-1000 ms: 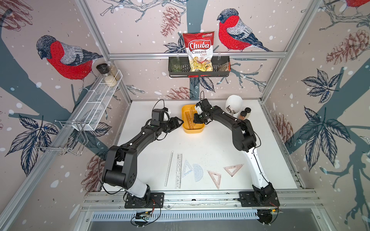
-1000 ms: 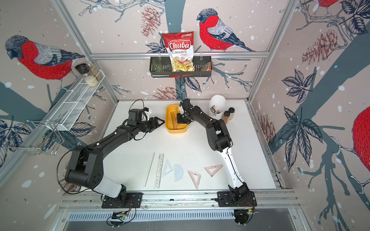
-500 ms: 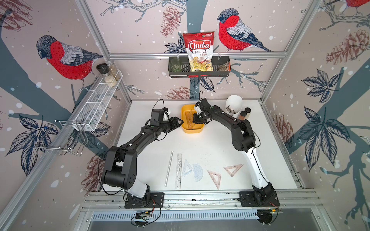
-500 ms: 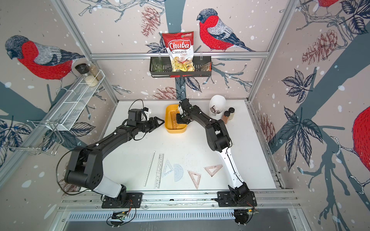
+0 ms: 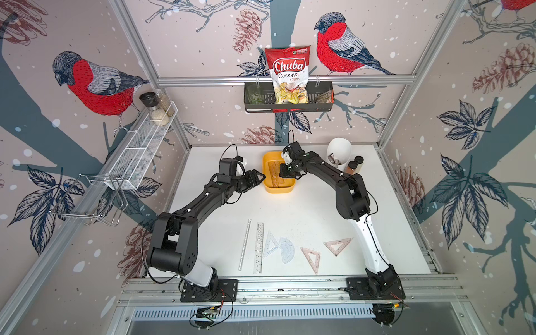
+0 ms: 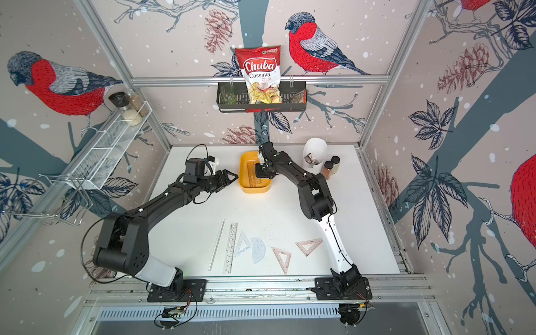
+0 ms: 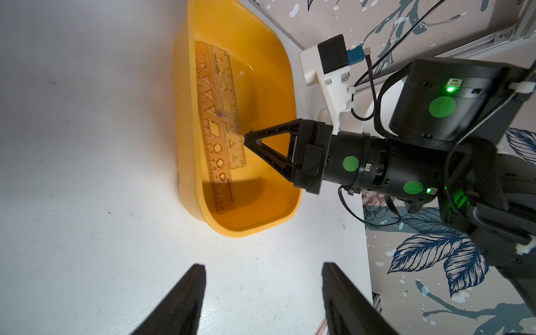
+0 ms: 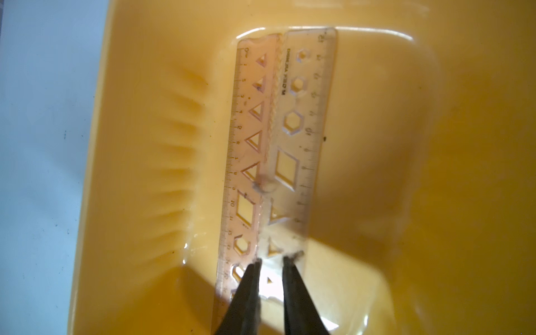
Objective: Put the scattered rulers into the storage box
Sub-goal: Place the ruler in the storage box.
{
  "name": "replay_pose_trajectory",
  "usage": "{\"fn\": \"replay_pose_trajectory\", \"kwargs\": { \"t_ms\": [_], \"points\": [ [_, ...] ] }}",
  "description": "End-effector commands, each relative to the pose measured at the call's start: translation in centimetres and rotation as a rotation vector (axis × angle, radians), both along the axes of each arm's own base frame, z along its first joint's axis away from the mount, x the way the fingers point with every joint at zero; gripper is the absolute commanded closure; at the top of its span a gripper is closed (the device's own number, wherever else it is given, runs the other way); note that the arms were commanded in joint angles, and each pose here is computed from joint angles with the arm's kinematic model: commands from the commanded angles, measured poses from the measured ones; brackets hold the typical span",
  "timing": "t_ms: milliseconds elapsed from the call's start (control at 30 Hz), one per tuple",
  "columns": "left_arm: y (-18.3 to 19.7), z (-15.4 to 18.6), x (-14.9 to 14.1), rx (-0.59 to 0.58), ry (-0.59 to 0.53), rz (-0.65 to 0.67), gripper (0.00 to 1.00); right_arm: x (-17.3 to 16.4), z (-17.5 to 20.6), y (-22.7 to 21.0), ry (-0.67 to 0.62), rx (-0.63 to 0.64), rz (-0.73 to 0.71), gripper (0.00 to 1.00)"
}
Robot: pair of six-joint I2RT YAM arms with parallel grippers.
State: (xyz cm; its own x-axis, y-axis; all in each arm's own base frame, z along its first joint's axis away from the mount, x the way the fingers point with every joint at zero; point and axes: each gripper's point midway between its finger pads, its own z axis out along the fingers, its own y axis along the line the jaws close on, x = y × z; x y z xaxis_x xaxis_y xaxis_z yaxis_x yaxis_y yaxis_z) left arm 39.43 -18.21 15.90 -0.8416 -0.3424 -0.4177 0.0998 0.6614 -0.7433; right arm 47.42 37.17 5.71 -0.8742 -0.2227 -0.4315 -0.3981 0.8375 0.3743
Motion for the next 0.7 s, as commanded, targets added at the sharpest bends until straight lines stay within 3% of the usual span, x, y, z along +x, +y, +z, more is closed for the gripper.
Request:
{"fn": "replay_pose_trajectory", "kwargs": {
  "t_ms": [0,667],
  "points": [
    [0.0,0.4,0.2,-0.011,-0.017,0.006,0.32,0.1,1.2,0.1,-0.031,-0.009,0.006,0.78],
    [0.3,-1.5,0.3,0.026,0.031,0.014,0.31,-2.3,4.9,0.1,-0.132,-0.019,0.024,0.75]
  ]
}}
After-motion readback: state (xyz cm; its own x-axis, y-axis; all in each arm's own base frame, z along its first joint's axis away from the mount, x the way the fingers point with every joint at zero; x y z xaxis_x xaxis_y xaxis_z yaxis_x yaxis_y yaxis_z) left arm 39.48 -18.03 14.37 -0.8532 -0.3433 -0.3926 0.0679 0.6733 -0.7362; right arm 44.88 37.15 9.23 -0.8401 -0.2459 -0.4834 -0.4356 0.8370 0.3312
